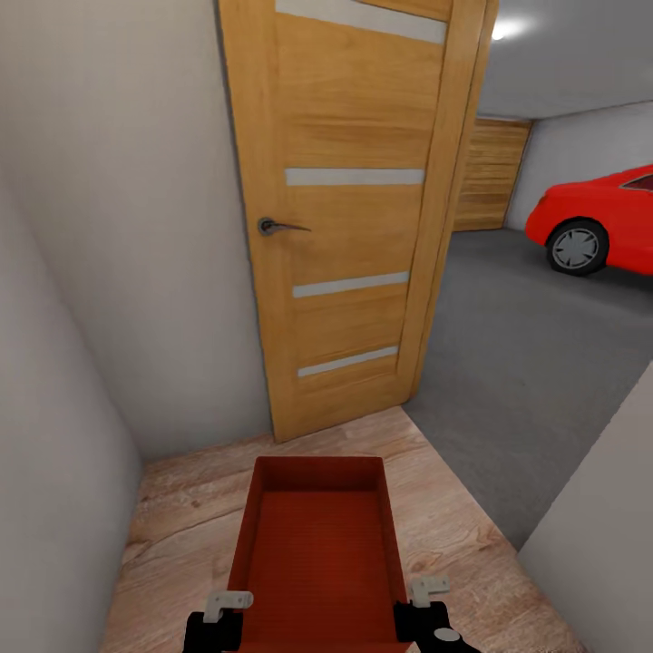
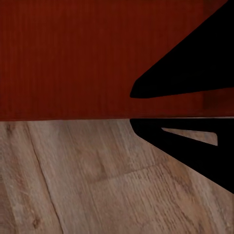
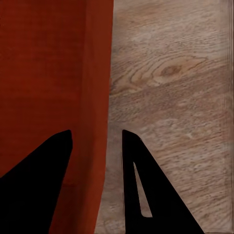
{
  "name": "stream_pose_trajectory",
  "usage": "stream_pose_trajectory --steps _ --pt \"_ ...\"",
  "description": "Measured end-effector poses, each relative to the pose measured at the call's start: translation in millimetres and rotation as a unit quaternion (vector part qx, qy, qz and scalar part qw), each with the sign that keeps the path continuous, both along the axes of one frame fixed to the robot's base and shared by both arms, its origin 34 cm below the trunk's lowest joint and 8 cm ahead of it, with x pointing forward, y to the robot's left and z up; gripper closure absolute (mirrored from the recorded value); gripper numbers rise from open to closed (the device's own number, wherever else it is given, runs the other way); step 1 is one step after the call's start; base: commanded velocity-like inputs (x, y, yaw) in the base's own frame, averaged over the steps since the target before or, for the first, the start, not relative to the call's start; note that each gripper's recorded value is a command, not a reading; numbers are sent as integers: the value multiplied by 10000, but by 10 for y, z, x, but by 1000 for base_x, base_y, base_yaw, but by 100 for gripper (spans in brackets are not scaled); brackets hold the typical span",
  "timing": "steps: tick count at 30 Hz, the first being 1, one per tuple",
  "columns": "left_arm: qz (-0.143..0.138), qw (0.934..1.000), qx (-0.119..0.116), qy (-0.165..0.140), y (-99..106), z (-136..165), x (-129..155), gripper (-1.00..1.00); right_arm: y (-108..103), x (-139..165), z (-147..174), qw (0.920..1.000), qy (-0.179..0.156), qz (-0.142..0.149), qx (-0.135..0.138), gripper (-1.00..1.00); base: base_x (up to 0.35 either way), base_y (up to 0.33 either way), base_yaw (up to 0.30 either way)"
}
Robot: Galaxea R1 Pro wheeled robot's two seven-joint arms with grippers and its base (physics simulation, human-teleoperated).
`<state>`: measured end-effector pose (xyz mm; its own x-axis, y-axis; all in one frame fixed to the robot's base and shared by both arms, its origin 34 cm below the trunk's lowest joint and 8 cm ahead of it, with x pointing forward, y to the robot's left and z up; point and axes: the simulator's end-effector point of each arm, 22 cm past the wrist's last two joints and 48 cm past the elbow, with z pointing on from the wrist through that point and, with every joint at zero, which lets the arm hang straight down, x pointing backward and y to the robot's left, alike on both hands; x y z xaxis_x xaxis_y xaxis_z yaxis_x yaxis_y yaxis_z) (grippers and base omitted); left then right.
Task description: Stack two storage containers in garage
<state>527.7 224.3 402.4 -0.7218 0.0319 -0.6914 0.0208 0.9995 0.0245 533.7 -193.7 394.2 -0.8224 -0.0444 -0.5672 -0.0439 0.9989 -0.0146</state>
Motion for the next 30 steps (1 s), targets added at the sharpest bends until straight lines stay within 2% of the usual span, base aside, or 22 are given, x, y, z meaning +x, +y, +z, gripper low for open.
stream_pose_trajectory --steps 10,24,30 --pt "-3 10000 4 -2 4 1 1 100 0 0 0 10000 0 -1 1 100 3 0 -205" --pt "-1 10000 4 -6 3 4 1 100 2 0 4 10000 -3 0 3 100 237 135 -14" --pt "-4 10000 5 -2 5 1 1 100 1 0 1 10000 -1 -2 2 100 121 61 0"
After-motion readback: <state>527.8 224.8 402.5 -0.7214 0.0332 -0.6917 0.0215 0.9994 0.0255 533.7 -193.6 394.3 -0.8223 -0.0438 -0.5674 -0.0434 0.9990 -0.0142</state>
